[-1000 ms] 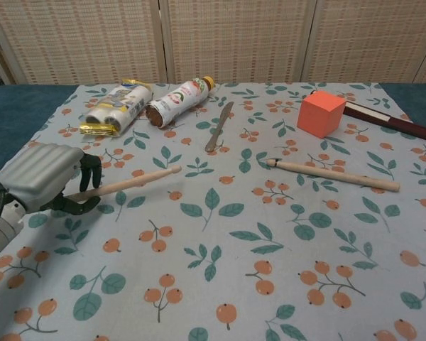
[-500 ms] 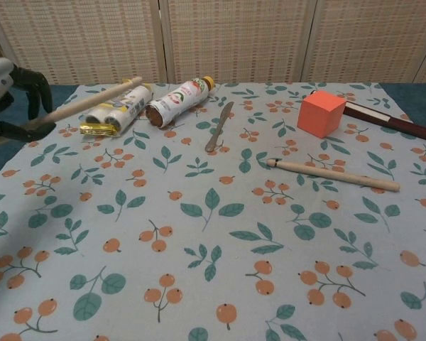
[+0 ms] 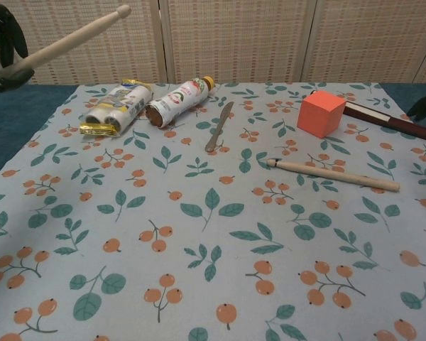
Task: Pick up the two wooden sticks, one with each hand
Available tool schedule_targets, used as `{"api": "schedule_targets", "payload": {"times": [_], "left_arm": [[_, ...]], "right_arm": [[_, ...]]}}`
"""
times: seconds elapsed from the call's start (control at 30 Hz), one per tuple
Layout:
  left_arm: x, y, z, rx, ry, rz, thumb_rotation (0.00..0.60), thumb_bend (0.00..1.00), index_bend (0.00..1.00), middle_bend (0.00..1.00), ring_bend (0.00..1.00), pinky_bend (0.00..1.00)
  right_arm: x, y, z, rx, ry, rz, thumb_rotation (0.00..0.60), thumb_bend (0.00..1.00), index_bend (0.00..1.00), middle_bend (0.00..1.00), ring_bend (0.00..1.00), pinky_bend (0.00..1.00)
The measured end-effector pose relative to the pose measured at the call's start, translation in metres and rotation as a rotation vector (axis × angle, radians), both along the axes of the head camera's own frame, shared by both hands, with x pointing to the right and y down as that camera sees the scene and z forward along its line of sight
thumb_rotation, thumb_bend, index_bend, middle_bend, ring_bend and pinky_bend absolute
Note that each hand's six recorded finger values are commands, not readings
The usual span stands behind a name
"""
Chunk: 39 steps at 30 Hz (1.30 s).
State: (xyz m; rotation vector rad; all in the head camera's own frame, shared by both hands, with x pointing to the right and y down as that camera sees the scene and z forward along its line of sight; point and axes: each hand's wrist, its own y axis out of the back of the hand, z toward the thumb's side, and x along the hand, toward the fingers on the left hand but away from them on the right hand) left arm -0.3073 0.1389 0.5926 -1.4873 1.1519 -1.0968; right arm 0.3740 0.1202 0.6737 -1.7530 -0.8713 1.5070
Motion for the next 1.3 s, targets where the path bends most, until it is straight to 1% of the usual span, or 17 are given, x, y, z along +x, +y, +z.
{"api": "schedule_targets", "payload": {"times": [0.07,0.2,0.27,0.37,0.63,0.73,0.9,1.17,1.23,1.3], "left_arm": [[0.000,0.000,-0.005,0.010,0.013,-0.003,0.600,0.44,0.69,0.86,1.00,1.00],[-0.002,0.000,-0.011,0.025,0.019,-0.001,0.600,0.44,0.69,0.86,1.00,1.00],[-0.002,0.000,-0.012,0.025,0.018,-0.001,0.600,0.44,0.69,0.86,1.00,1.00],[-0.004,0.001,-0.012,0.022,0.015,-0.004,0.600,0.44,0.69,0.86,1.00,1.00],[-0.011,0.004,-0.011,0.016,0.009,-0.021,0.600,0.44,0.69,0.86,1.00,1.00],[-0.013,0.004,-0.012,0.016,0.015,-0.029,0.600,0.44,0.69,0.86,1.00,1.00],[-0.015,0.004,-0.012,0.018,0.017,-0.034,0.600,0.44,0.69,0.86,1.00,1.00],[-0.021,0.007,-0.014,0.019,0.006,-0.038,0.600,0.44,0.69,0.86,1.00,1.00],[-0.023,0.007,-0.014,0.018,0.005,-0.042,0.600,0.44,0.69,0.86,1.00,1.00],[-0.026,0.007,-0.015,0.022,0.005,-0.049,0.600,0.44,0.69,0.86,1.00,1.00]], "right_arm": [[-0.006,-0.005,0.018,-0.028,0.031,-0.010,0.600,0.14,0.28,0.27,0.64,0.84],[-0.024,-0.013,0.048,-0.061,0.072,-0.023,0.600,0.14,0.32,0.30,0.74,0.93],[-0.035,-0.016,0.061,-0.077,0.084,-0.032,0.600,0.14,0.34,0.31,0.78,0.96],[-0.053,-0.016,0.074,-0.100,0.071,-0.040,0.600,0.14,0.35,0.31,0.82,0.99],[-0.075,-0.011,0.073,-0.098,0.028,-0.066,0.600,0.14,0.41,0.36,0.87,1.00],[-0.077,-0.011,0.074,-0.097,0.042,-0.072,0.600,0.14,0.43,0.37,0.87,1.00],[-0.083,-0.012,0.084,-0.109,0.069,-0.078,0.600,0.14,0.45,0.39,0.88,1.00],[-0.102,-0.018,0.097,-0.113,0.091,-0.098,0.600,0.14,0.48,0.41,0.88,1.00],[-0.105,-0.018,0.097,-0.110,0.091,-0.101,0.600,0.16,0.49,0.43,0.88,1.00],[-0.106,-0.017,0.097,-0.108,0.094,-0.106,0.600,0.20,0.51,0.44,0.88,1.00]]}}
